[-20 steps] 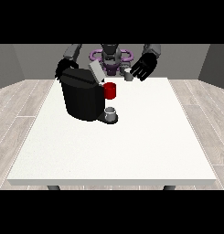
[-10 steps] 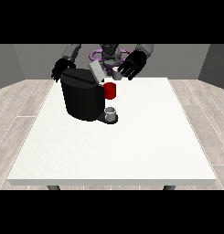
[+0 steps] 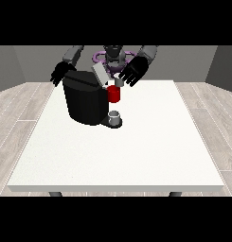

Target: Insert the coffee pod into the coffee machine and close the lid

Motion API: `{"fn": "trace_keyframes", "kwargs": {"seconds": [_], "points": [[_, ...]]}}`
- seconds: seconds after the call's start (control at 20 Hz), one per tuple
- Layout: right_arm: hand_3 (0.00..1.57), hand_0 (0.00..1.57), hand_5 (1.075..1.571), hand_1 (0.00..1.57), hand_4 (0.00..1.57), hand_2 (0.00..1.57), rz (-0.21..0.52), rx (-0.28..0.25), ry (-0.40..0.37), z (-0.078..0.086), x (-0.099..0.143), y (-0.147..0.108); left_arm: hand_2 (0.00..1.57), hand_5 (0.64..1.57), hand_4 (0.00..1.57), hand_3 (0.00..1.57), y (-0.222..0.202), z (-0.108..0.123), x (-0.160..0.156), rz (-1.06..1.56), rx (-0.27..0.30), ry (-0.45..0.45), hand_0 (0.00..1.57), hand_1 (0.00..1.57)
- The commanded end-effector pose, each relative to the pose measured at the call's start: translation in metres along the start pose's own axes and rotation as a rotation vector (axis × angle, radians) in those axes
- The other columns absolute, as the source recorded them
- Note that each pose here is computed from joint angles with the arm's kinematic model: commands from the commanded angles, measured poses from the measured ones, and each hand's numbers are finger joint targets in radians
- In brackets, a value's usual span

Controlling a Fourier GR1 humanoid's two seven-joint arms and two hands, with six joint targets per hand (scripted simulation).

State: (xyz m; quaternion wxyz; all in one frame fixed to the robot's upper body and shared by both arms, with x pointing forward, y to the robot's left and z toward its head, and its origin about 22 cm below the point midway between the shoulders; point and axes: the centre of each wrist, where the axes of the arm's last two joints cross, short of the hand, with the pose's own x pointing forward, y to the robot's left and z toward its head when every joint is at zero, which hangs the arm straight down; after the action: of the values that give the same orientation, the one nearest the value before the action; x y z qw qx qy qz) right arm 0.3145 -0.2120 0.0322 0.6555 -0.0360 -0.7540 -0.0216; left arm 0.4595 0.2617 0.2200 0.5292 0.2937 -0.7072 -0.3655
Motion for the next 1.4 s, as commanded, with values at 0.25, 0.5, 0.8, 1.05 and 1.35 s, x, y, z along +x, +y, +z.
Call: {"fn": "trace_keyframes", "kwargs": {"seconds": [0.25, 0.5, 0.8, 1.05, 1.35], "points": [[0.0, 0.0, 1.571, 0.0, 0.5, 0.0, -0.013, 0.007, -0.008, -0.009, 0.011, -0.009, 1.3, 1.571, 0.51, 1.21, 0.009, -0.004, 0.005, 0.006, -0.002, -0.017, 1.26, 1.26], [0.0, 0.0, 1.571, 0.0, 0.51, 0.0, -0.025, -0.012, -0.021, 0.0, -0.005, 0.004, 1.26, 1.571, 0.5, 1.19, 0.004, -0.01, 0.022, -0.01, -0.006, -0.036, 1.18, 1.18], [0.0, 0.0, 1.571, 0.0, 0.5, 0.0, -0.014, -0.011, -0.023, -0.012, 0.015, 0.006, 1.27, 1.571, 0.51, 1.2, -0.009, -0.01, 0.019, -0.02, -0.013, -0.023, 1.19, 1.19], [0.0, 0.0, 1.571, 0.0, 0.45, 0.0, -0.036, -0.002, 0.001, -0.005, 0.007, -0.01, 1.26, 1.571, 0.49, 1.19, -0.022, -0.003, 0.001, -0.02, -0.027, 0.024, 1.21, 1.21], [0.0, 0.0, 1.571, 0.0, 0.45, 0.0, -0.039, 0.0, -0.015, -0.007, 0.014, 0.0, 1.27, 1.571, 0.48, 1.17, 0.003, -0.006, 0.004, -0.003, -0.037, 0.023, 1.22, 1.22]]}}
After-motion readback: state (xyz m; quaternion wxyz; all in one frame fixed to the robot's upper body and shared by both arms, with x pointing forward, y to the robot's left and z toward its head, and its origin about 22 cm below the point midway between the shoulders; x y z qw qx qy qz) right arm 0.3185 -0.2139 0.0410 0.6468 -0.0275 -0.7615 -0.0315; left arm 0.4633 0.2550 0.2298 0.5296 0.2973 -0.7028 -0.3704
